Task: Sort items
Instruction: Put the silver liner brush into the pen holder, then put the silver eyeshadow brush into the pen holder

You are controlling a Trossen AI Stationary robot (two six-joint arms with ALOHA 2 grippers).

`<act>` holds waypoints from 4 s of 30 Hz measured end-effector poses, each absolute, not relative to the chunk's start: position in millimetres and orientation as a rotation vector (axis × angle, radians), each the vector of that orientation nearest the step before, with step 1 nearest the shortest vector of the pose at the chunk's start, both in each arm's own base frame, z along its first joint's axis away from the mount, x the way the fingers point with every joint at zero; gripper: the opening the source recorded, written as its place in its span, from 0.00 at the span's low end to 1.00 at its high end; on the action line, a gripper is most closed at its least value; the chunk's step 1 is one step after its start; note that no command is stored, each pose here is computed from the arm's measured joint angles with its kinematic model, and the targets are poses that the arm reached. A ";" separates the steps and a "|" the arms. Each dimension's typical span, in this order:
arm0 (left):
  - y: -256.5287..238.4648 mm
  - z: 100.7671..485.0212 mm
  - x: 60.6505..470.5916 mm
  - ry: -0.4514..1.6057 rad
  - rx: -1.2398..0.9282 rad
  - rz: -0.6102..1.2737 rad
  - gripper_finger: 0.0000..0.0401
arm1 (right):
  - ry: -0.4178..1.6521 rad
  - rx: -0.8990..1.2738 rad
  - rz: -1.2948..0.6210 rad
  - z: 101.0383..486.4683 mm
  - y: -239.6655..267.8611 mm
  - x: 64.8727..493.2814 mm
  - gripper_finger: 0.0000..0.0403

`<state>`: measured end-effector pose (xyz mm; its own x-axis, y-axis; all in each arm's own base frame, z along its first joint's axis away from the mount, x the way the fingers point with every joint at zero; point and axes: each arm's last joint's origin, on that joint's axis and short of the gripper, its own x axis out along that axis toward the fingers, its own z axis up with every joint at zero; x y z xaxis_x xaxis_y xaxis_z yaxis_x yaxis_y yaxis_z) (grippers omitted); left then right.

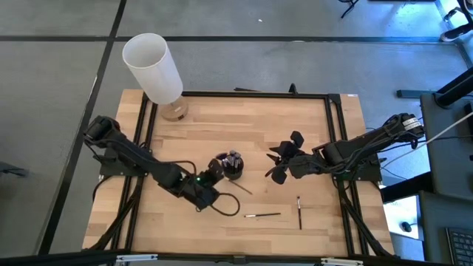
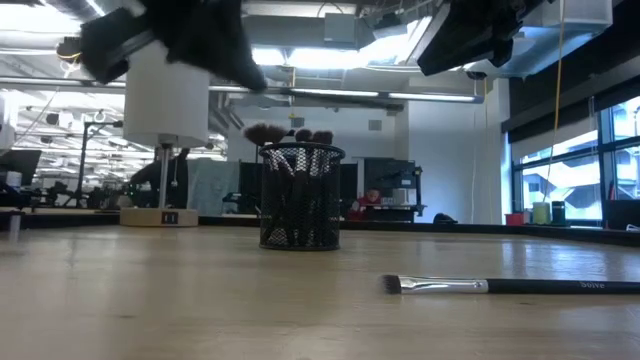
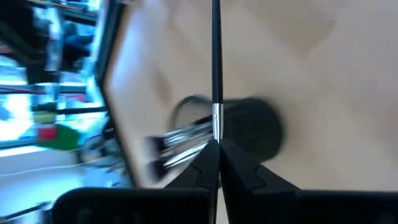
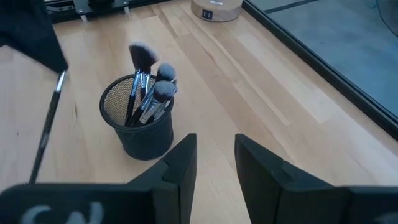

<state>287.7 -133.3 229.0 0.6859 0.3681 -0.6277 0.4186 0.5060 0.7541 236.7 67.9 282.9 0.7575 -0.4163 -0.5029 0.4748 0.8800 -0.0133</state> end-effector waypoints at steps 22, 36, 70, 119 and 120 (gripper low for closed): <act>-89.3 255.8 296.7 1.068 1.383 0.077 0.01 | 0.536 0.125 -0.486 276.2 67.7 235.5 0.27; -71.8 267.0 288.3 1.103 1.330 0.061 0.01 | 0.537 0.115 -0.498 276.3 64.3 236.4 0.27; -107.5 273.2 293.2 0.840 0.958 0.022 0.32 | 0.516 0.139 -0.525 277.8 56.8 239.8 0.27; -208.1 89.8 370.5 0.739 0.069 -0.107 0.03 | 0.518 0.178 -0.506 277.7 58.2 240.0 0.27; -207.6 91.5 370.0 0.747 0.095 -0.124 0.02 | 0.518 0.176 -0.506 277.7 58.2 240.0 0.27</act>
<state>370.0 -207.6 91.5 0.7267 -0.0781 -0.6825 0.1457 0.9884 0.0420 240.0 58.2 277.7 0.7498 -0.4167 -0.5140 0.5038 0.8631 0.0352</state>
